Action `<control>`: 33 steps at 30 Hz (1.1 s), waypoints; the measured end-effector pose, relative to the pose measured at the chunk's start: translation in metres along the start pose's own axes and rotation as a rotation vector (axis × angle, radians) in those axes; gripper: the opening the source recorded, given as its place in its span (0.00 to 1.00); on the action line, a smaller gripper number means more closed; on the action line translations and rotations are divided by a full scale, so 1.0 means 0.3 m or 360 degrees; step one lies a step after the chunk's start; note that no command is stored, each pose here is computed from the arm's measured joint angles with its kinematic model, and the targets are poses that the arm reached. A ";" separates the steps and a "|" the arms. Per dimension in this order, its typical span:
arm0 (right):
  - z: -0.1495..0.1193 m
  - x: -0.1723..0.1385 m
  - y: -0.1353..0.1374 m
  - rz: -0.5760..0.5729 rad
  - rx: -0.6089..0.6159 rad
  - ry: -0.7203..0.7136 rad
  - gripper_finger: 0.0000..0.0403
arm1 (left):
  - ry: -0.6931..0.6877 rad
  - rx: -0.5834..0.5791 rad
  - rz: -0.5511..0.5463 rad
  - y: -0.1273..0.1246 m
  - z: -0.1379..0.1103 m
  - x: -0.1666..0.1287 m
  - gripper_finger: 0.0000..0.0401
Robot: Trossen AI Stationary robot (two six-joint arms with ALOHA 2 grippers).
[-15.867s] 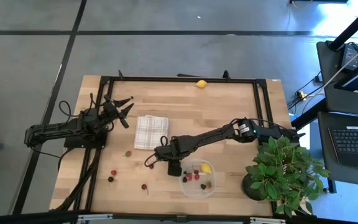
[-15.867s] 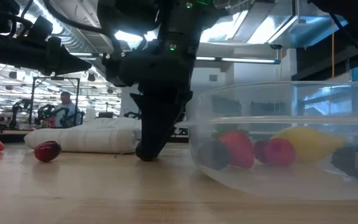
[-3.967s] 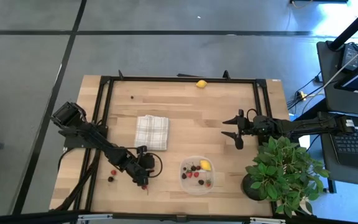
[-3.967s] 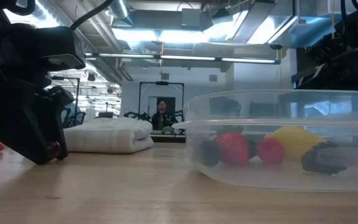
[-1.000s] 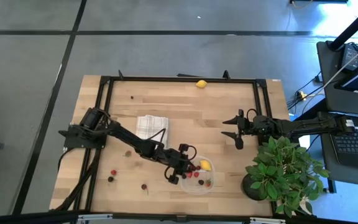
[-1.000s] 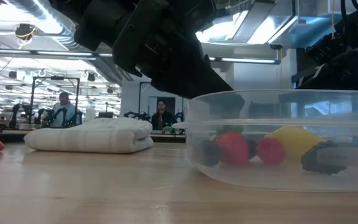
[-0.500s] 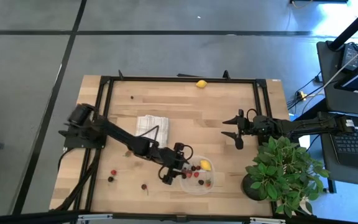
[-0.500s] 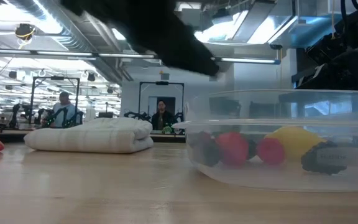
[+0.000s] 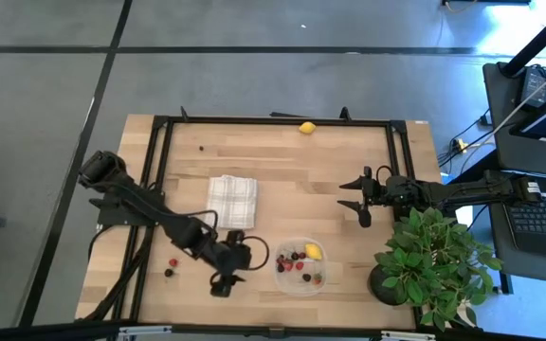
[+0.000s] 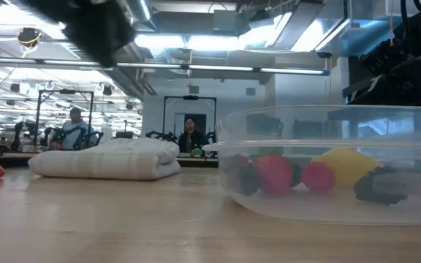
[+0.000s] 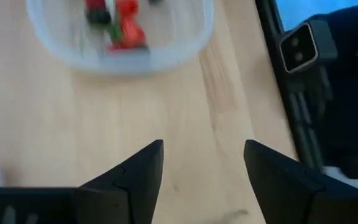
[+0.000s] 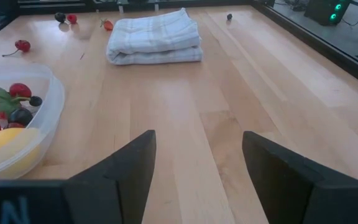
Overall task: Pick and placing Produce into tupperware
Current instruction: Put the red cherry into the transparent container
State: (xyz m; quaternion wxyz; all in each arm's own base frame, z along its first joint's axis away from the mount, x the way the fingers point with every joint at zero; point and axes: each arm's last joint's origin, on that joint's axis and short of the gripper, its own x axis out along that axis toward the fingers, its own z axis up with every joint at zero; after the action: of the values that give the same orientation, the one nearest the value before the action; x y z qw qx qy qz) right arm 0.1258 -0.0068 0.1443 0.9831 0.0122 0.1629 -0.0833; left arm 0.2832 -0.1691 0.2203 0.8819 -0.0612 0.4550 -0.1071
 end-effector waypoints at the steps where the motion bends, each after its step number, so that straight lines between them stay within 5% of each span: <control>1: 0.000 0.000 0.000 0.0000 0.0000 0.0000 0.60 | 0.0025 -0.0067 -0.0004 -0.013 -0.011 0.001 0.54; 5: 0.000 0.000 0.000 0.0000 0.0000 -0.0001 0.60 | 0.0133 -0.0184 0.0041 -0.062 -0.066 0.003 0.54; 14: 0.001 0.000 0.000 0.0000 0.0009 -0.0005 0.60 | 0.0161 -0.0041 0.0132 -0.144 -0.138 0.036 0.54; 33: 0.001 0.000 0.000 0.0000 0.0006 -0.0006 0.60 | 0.0523 0.0014 0.0216 -0.138 -0.238 0.165 0.54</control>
State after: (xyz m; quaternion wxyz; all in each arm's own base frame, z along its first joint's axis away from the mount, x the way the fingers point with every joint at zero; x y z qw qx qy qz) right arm 0.1259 -0.0068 0.1446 0.9833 0.0140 0.1610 -0.0837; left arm 0.2472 -0.2221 0.1484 0.8012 -0.0081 0.5955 -0.0581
